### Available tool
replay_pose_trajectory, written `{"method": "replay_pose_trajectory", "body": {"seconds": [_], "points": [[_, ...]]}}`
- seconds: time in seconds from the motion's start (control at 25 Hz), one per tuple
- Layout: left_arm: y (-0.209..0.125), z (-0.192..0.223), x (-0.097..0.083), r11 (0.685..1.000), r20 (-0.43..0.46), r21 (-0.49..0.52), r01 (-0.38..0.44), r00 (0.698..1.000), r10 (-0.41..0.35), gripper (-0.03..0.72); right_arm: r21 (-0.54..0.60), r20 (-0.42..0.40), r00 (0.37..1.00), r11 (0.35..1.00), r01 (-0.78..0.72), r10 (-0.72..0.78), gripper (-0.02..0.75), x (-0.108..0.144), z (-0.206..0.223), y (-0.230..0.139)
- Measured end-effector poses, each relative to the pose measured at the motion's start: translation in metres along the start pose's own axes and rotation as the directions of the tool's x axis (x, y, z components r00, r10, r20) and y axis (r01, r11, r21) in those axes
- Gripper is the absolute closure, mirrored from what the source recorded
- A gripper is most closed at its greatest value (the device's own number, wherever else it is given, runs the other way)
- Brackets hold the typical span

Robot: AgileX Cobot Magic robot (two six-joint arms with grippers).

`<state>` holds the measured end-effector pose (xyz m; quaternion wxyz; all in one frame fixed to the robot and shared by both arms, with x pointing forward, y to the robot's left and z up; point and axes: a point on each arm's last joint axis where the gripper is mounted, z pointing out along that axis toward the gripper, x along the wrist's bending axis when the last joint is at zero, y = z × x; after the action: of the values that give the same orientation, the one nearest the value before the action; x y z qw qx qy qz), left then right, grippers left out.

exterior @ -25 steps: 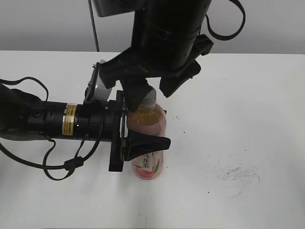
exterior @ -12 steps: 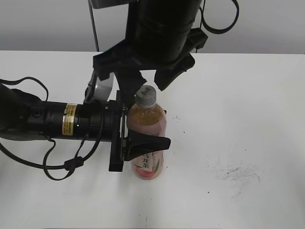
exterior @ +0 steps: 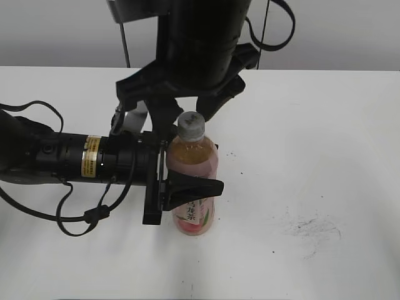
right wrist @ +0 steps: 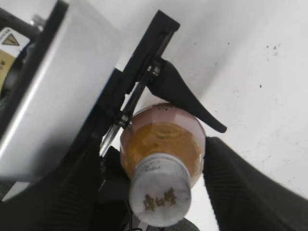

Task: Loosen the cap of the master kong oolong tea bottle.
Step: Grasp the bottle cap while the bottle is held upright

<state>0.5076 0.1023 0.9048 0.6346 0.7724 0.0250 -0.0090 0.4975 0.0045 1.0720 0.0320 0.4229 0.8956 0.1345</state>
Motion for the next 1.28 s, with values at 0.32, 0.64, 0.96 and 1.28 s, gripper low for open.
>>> {"method": "replay_pose_trajectory", "body": {"seconds": [0.32, 0.64, 0.96, 1.28], "points": [[0.000, 0.000, 0.000, 1.000, 0.000, 0.000, -0.001, 1.000, 0.001, 0.243, -0.037, -0.017, 1.000, 0.999, 0.004, -0.004, 0.237, 0.001, -0.015, -0.001], [0.000, 0.000, 0.000, 1.000, 0.000, 0.000, -0.001, 1.000, 0.001, 0.243, -0.020, -0.010, 1.000, 1.000, 0.021, -0.021, 0.237, 0.000, -0.012, -0.004], [0.000, 0.000, 0.000, 1.000, 0.000, 0.000, -0.001, 1.000, 0.001, 0.243, -0.022, -0.001, 0.999, 0.999, 0.043, -0.043, 0.237, -0.001, -0.012, -0.004], [0.000, 0.000, 0.000, 1.000, 0.000, 0.000, -0.001, 1.000, 0.001, 0.243, -0.022, -0.001, 0.998, 0.998, 0.066, -0.066, 0.237, -0.001, -0.012, -0.004]]}}
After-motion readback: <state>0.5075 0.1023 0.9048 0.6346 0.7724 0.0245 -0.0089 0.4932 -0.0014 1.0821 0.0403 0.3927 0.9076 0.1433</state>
